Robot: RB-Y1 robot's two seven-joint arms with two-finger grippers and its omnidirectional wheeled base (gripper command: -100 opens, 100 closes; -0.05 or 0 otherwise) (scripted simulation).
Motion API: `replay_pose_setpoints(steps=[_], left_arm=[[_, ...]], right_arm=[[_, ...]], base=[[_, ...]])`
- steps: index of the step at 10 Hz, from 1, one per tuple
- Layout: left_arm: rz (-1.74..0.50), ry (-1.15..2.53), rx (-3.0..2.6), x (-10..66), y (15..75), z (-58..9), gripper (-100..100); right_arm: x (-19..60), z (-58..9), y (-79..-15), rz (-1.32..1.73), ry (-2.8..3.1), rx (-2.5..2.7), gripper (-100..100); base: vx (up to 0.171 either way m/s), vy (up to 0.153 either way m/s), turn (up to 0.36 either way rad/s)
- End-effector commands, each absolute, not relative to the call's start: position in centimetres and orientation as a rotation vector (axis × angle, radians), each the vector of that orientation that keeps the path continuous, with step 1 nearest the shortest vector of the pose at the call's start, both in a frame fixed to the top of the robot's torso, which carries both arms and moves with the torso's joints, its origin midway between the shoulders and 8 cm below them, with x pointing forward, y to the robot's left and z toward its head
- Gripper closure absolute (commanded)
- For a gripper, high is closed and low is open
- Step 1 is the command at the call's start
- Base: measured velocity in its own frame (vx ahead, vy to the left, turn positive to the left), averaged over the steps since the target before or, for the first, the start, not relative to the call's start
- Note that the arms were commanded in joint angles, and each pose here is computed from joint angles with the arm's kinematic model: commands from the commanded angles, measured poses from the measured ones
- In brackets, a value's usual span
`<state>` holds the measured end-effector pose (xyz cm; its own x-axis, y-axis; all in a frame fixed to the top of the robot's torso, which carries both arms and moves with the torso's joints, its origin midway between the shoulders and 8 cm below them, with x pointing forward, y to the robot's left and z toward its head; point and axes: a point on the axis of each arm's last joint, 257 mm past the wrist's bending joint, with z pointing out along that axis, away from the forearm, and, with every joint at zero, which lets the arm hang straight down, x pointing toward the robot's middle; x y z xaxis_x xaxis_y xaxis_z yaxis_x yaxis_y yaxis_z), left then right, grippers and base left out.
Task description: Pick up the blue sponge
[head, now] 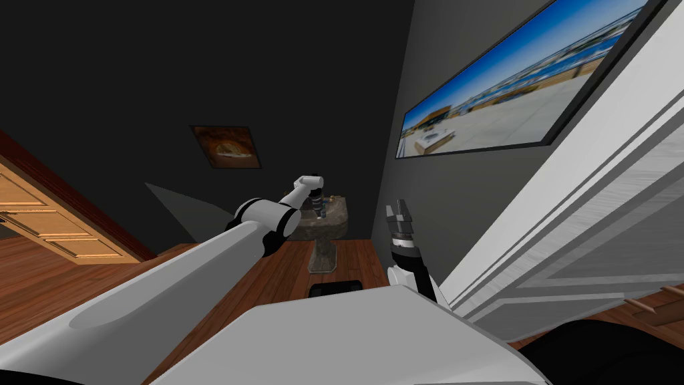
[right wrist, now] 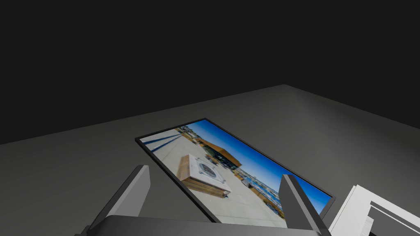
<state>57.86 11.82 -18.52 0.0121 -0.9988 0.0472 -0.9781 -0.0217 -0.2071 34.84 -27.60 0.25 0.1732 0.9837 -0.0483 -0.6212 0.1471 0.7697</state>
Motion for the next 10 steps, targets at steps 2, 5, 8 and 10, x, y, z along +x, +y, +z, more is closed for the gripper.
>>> replay_pose_setpoints(steps=[2,5,8,10], left_arm=[[-0.321,2.097,-2.119,58.86,11.3,-17.53,-100],[-0.33,2.094,-2.113,58.99,11.16,-17.38,100],[-0.33,2.094,-2.113,58.99,11.16,-17.38,100],[-0.33,2.094,-2.113,58.99,11.16,-17.37,0]], right_arm=[[34.84,0.25,-27.59,1.278,0.647,0.695,0],[34.83,0.24,-27.6,1.278,0.647,0.695,0],[34.83,0.24,-27.6,1.278,0.647,0.695,0],[34.83,0.24,-27.6,1.278,0.647,0.695,0]], base=[[-0.254,-0.016,0.054],[-0.121,0.001,0.013],[-0.003,0.0,0.0],[0.0,0.0,0.0]])
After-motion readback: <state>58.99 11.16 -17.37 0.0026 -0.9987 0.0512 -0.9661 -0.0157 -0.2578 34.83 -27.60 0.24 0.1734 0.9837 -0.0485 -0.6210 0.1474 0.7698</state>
